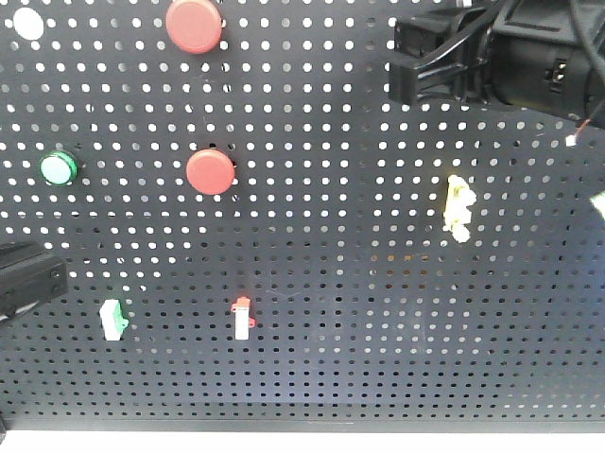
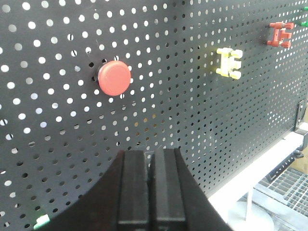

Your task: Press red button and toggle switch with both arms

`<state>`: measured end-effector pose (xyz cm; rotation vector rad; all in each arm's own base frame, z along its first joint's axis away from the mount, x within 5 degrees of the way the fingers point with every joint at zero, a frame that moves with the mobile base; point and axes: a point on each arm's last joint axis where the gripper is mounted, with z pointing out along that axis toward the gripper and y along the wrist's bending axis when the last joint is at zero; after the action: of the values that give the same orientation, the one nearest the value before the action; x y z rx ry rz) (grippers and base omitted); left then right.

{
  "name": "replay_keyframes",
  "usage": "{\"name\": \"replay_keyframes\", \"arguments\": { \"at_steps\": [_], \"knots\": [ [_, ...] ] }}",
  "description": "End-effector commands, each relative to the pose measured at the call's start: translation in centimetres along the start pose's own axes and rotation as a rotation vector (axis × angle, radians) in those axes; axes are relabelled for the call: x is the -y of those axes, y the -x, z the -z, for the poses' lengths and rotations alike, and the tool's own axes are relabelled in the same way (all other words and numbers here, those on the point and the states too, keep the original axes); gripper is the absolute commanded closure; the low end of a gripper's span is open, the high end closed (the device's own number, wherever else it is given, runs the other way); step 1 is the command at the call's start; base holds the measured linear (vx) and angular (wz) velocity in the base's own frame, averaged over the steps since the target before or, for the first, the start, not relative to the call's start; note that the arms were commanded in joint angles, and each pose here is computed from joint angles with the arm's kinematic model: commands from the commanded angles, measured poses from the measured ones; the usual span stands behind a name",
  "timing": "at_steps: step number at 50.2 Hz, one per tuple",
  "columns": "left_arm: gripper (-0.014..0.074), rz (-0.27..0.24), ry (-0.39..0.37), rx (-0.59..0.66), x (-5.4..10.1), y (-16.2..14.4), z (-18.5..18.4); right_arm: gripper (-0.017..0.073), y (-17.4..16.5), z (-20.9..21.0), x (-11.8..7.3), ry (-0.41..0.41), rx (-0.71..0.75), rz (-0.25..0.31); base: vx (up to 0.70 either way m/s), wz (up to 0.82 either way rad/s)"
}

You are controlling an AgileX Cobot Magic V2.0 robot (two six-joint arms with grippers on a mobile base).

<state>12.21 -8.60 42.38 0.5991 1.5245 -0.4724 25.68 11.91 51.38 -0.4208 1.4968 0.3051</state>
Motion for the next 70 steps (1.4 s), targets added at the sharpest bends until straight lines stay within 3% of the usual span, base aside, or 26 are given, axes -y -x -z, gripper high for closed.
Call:
{"name": "replay_keyframes", "arguments": {
  "at_steps": [1, 8, 16, 26, 33, 45, 57, 64, 70],
  "knots": [
    [0.0592, 0.025, 0.029, 0.084, -0.3, 1.4, 0.4, 0.0562, 2.2, 1.6, 2.0, -0.083, 0.104, -0.021, 0.0, 0.0],
    [0.0592, 0.024, 0.03, 0.085, -0.3, 1.4, 0.4, 0.0562, 2.4, 2.7, 3.4, -0.139, 0.094, -0.018, 0.0, 0.0],
    [0.0592, 0.024, 0.03, 0.085, -0.3, 1.4, 0.4, 0.0562, 3.1, 4.1, 3.2, -0.14, 0.105, -0.002, 0.0, 0.0],
    [0.0592, 0.021, 0.027, 0.079, -0.2, 1.3, 0.4, 0.0562, 2.2, 5.9, 2.9, -0.134, -0.061, 0.036, 0.0, 0.0],
    [0.0592, 0.025, 0.027, 0.049, -0.2, 0.1, 0.2, 0.0562, 1.1, 7.9, 2.8, -0.166, -0.084, 0.064, 0.0, 0.0],
    [0.0592, 0.041, 0.027, -0.04, 0.3, -4.7, 1.1, 0.0562, -4.4, 13.9, 1.4, -0.185, -0.011, 0.076, 0.0, 0.0],
    [0.0592, 0.044, 0.025, -0.028, 1.4, -9.5, 5.1, 0.0562, -13.6, 21.4, -0.7, -0.182, -0.035, 0.072, 0.0, 0.0],
    [0.0592, 0.039, 0.029, -0.007, 1.7, -11.4, 6.5, 0.0562, -17.6, 23.4, -1.3, -0.182, -0.032, 0.067, 0.0, 0.0],
    [0.0592, 0.046, 0.012, -0.065, 2.0, -13.1, 6.3, 0.0562, -19.6, 23.8, -1.5, -0.181, -0.041, 0.046, 0.0, 0.0]
  ]
}}
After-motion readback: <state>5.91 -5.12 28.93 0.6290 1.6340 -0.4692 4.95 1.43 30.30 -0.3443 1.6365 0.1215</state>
